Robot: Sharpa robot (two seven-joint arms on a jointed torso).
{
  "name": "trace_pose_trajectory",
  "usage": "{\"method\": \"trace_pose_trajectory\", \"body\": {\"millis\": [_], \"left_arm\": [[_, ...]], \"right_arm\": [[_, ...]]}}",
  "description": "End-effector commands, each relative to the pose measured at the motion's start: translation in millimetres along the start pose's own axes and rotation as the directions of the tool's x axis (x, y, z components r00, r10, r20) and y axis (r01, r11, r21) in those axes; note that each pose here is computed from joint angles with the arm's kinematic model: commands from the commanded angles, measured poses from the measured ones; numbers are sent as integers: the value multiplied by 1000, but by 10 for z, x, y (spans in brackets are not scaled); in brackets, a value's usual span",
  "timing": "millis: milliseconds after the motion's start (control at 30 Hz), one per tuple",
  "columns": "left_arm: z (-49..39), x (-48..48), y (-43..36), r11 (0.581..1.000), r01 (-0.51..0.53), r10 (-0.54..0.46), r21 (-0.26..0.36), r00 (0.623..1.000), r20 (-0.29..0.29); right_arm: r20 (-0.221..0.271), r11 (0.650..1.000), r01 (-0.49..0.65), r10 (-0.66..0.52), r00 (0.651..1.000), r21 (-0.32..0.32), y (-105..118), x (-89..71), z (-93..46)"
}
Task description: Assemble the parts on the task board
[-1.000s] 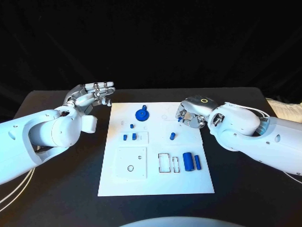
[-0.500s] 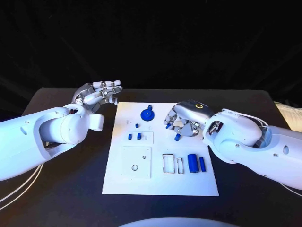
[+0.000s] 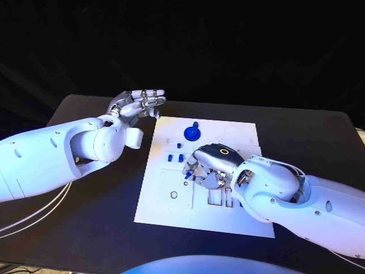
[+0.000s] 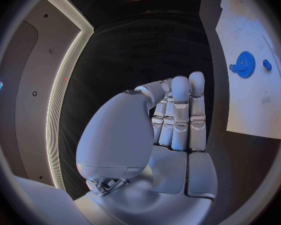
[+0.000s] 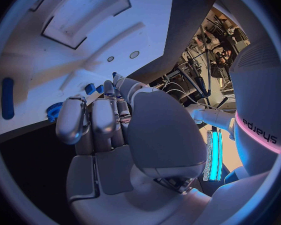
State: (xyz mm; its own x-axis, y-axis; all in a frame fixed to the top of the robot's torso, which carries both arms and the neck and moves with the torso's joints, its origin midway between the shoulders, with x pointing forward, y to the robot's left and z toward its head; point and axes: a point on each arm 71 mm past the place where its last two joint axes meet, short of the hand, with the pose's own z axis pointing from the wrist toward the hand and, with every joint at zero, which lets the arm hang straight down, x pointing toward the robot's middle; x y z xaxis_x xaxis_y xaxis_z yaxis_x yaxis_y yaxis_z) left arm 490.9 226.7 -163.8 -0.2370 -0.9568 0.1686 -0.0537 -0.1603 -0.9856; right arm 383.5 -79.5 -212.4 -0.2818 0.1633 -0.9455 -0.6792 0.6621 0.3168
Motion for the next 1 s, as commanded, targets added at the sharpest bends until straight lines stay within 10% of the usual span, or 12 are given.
{"method": "trace_pose_trajectory", "body": {"millis": [33,1000], "left_arm": [[7,36,-7,1000,14,-14,9,1000,-18],[22,53,6,1000,15,-15,-1,999,-31]], "right_arm": [[-46,999,26,-27,999,-20,13,69,15],[-64,994,105,-105,992,1,4,188,87]]}}
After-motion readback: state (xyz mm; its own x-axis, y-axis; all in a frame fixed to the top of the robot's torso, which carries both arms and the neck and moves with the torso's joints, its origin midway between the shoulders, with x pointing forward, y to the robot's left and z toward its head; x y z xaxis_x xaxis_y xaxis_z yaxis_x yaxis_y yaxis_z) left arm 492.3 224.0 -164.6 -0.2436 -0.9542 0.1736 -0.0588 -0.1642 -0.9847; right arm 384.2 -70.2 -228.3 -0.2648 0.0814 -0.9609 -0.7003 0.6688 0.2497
